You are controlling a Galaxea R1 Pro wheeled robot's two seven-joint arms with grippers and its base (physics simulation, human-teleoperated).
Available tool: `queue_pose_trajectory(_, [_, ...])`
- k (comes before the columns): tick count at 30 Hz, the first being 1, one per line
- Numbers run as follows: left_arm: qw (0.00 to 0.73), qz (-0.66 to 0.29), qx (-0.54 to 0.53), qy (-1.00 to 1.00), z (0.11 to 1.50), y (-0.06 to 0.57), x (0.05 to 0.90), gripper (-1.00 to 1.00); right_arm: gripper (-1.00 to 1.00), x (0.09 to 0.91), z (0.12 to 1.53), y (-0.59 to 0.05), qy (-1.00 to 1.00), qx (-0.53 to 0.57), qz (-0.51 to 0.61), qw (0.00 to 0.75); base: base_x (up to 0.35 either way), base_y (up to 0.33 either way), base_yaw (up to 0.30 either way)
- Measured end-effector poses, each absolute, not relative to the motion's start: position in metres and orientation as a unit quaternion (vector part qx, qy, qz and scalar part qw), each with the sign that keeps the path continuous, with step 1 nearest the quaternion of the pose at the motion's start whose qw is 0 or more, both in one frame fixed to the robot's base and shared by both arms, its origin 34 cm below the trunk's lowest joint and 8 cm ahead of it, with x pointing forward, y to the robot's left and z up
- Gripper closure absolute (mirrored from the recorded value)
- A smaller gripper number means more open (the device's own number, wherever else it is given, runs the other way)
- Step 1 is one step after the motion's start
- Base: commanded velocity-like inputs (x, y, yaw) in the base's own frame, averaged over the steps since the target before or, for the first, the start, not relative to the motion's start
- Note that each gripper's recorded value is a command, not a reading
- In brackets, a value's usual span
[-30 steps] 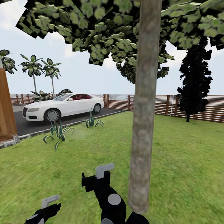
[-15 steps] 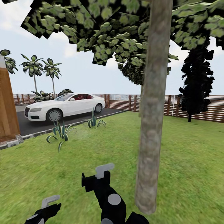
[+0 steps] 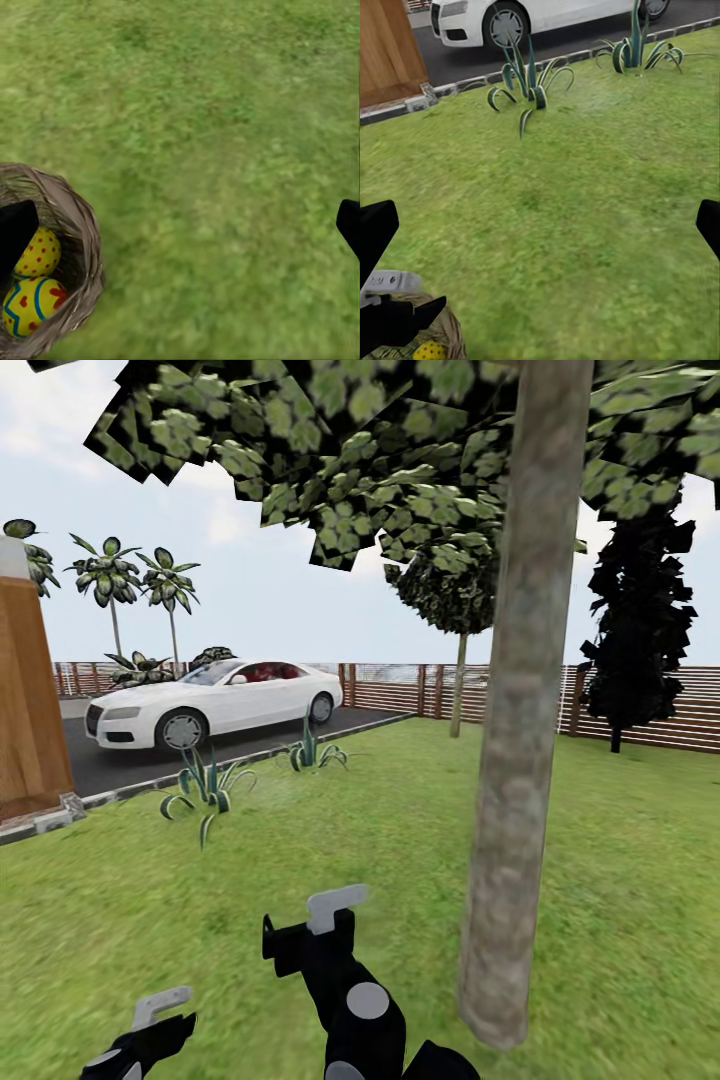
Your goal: Take the three Easter eggs out of the wicker basket on the lawn in the garden, then place them on the lawn next to a single tree (choose any tree) so that all three eggs are next to the same tree and none are left in the basket.
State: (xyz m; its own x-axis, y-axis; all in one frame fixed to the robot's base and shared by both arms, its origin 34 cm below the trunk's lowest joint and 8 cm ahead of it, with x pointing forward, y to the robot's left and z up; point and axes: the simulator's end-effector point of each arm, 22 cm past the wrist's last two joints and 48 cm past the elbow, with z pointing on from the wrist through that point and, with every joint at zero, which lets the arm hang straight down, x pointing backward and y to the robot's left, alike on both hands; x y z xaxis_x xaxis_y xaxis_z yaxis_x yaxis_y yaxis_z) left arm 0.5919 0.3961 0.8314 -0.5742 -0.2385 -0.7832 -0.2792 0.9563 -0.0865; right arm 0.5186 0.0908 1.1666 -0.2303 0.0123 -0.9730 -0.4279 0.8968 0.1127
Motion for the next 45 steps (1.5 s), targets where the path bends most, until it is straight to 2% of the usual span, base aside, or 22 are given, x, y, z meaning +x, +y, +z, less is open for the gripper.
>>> queue_pose_trajectory(28, [0.426,0.027,-0.15,0.892,0.8217,0.3989,0.5833,-1.0,-1.0,0.5187,1.1667,0.0907,0.763,-0.136,0.182,0.605,0.026,0.285,-0.004])
queue_pose_trajectory(45, [0.427,0.027,-0.15,0.891,0.8228,0.3985,0.5841,-1.0,-1.0,0.5186,1.1681,0.0902,0.762,-0.136,0.182,0.607,-0.107,0.281,-0.216])
